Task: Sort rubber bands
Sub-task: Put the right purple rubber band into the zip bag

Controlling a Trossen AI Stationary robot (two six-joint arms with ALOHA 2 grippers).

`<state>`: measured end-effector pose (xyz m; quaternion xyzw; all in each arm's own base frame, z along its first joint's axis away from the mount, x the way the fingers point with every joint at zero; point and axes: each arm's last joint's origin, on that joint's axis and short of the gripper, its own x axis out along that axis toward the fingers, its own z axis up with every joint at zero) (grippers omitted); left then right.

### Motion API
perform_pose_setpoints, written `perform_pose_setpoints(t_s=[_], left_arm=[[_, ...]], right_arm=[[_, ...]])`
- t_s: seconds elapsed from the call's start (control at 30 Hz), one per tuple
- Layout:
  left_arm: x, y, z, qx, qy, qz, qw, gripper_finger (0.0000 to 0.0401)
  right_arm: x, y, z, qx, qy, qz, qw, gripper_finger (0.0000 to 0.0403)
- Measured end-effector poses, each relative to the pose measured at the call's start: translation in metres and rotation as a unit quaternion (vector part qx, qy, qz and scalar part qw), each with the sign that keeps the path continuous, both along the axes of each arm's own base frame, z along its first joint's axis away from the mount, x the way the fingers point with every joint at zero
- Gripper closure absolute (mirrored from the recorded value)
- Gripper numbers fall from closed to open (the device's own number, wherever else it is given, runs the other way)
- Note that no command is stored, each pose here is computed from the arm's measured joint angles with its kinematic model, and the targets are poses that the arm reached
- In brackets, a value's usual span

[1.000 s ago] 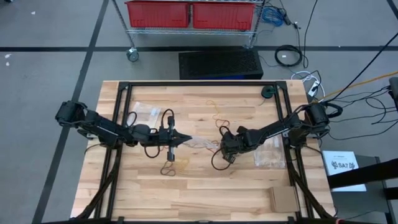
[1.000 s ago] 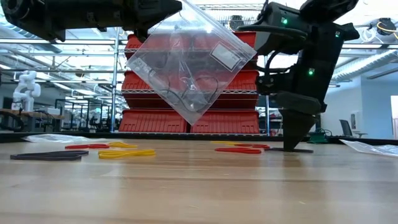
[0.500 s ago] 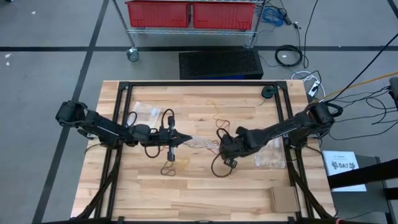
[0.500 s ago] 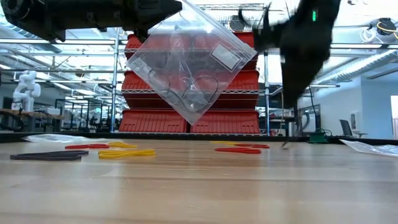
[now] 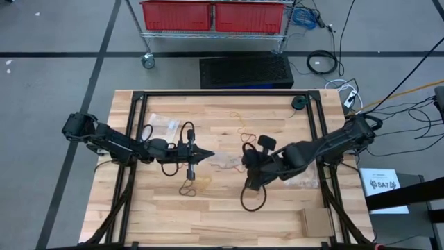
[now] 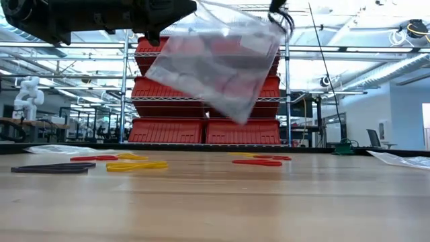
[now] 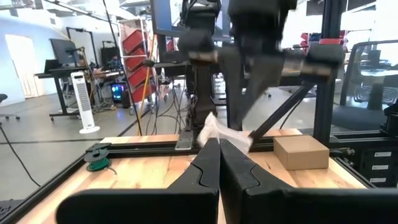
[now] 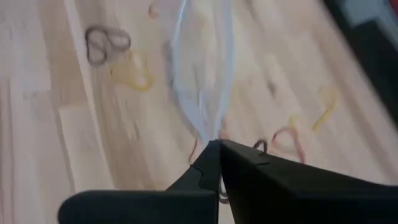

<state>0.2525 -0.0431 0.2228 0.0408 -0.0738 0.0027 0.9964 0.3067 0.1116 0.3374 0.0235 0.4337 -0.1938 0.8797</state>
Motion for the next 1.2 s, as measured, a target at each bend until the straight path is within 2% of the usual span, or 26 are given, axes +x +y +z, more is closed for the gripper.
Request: perform_pose_setpoints(t_s=[0.23, 0.37, 0.53, 0.7, 1.2], left_arm=[[0.0, 0.0, 0.0, 0.0, 0.0, 0.0, 1.0, 0.0401], [0.0, 0.0, 0.0, 0.0, 0.001, 0.0, 1.0, 0.0401], [0.0, 0.0, 0.0, 0.0, 0.001, 0.0, 1.0, 0.0401], [0.0, 0.0, 0.0, 0.0, 0.001, 0.0, 1.0, 0.0401], [0.0, 0.0, 0.0, 0.0, 0.001, 0.0, 1.0, 0.0401]], right_arm=[[0.002, 0.001, 0.034, -0.018, -0.05, 0.023, 0.998, 0.0403], [-0.003, -0.001, 0.045, -0.022, -0.043, 0.026, 0.998, 0.0403], [-0.012, -0.005, 0.044, -0.026, -0.006, 0.005, 1.0, 0.0403], [-0.012, -0.004, 0.044, -0.024, -0.011, 0.005, 1.0, 0.0403], [0.008, 0.004, 0.06, -0.037, -0.122, 0.053, 0.99, 0.0403]])
